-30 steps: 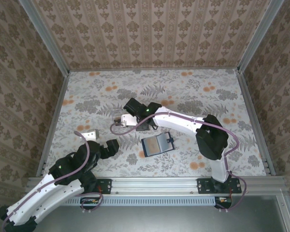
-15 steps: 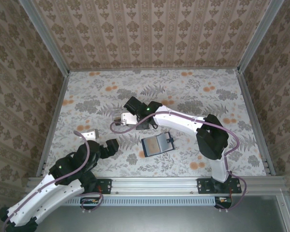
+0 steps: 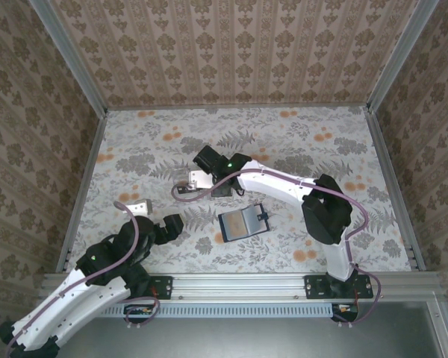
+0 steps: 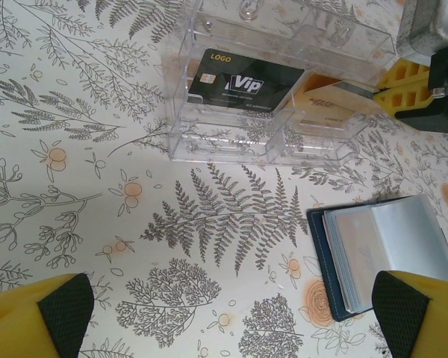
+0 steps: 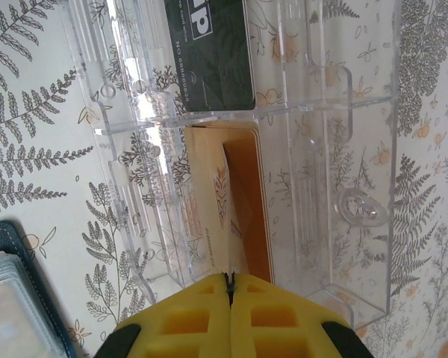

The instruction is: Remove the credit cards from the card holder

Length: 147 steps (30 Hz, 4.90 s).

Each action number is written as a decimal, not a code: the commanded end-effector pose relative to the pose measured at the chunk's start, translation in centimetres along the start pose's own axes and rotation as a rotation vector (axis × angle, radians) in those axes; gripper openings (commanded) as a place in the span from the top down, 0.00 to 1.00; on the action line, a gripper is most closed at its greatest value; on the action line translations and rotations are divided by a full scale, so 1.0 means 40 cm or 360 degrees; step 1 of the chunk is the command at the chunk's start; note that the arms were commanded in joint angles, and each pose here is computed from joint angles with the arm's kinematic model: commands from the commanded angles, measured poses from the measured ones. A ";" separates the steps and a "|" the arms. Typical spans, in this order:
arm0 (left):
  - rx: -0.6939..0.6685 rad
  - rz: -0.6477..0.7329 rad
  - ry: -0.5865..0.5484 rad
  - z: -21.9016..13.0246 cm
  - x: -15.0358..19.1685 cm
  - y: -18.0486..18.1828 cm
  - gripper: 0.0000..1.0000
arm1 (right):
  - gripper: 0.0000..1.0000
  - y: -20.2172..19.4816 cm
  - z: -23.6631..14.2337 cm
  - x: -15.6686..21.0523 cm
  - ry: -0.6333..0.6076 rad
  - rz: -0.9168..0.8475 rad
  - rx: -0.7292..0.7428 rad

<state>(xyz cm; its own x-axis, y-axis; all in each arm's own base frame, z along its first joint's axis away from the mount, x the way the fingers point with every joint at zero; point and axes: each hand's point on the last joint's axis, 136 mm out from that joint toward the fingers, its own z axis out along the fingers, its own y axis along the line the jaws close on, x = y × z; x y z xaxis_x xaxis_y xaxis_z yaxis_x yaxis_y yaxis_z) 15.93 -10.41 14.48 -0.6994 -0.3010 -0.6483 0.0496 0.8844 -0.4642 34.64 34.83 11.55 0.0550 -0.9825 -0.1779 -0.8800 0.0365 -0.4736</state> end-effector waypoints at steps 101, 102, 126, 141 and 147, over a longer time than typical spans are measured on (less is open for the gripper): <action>0.0262 0.0074 0.0760 0.335 0.254 -0.344 0.21 | 0.69 0.385 0.057 0.302 0.0009 0.2214 -0.0438; 0.0259 0.0076 0.0762 0.336 0.257 -0.343 0.21 | 0.69 0.385 0.056 0.302 0.0010 0.2214 -0.0439; 0.0048 0.0188 0.0747 0.314 0.252 -0.307 0.20 | 0.69 0.387 0.056 0.304 0.0010 0.2213 -0.0438; 0.0073 0.0194 0.0792 0.333 0.277 -0.320 0.20 | 0.69 0.390 0.062 0.303 0.0018 0.2216 -0.0444; 0.0117 0.0185 0.0793 0.334 0.281 -0.331 0.20 | 0.69 0.393 0.066 0.306 0.0032 0.2212 -0.0443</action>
<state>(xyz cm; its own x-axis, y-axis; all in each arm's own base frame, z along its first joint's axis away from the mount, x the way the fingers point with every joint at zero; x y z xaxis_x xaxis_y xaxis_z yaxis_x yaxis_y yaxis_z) 16.82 -29.23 4.66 -0.9441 0.0139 -0.3294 0.1647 0.8854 -0.4348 24.84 23.33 1.66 -0.8935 -0.1499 -0.4233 -0.2656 0.9364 0.2292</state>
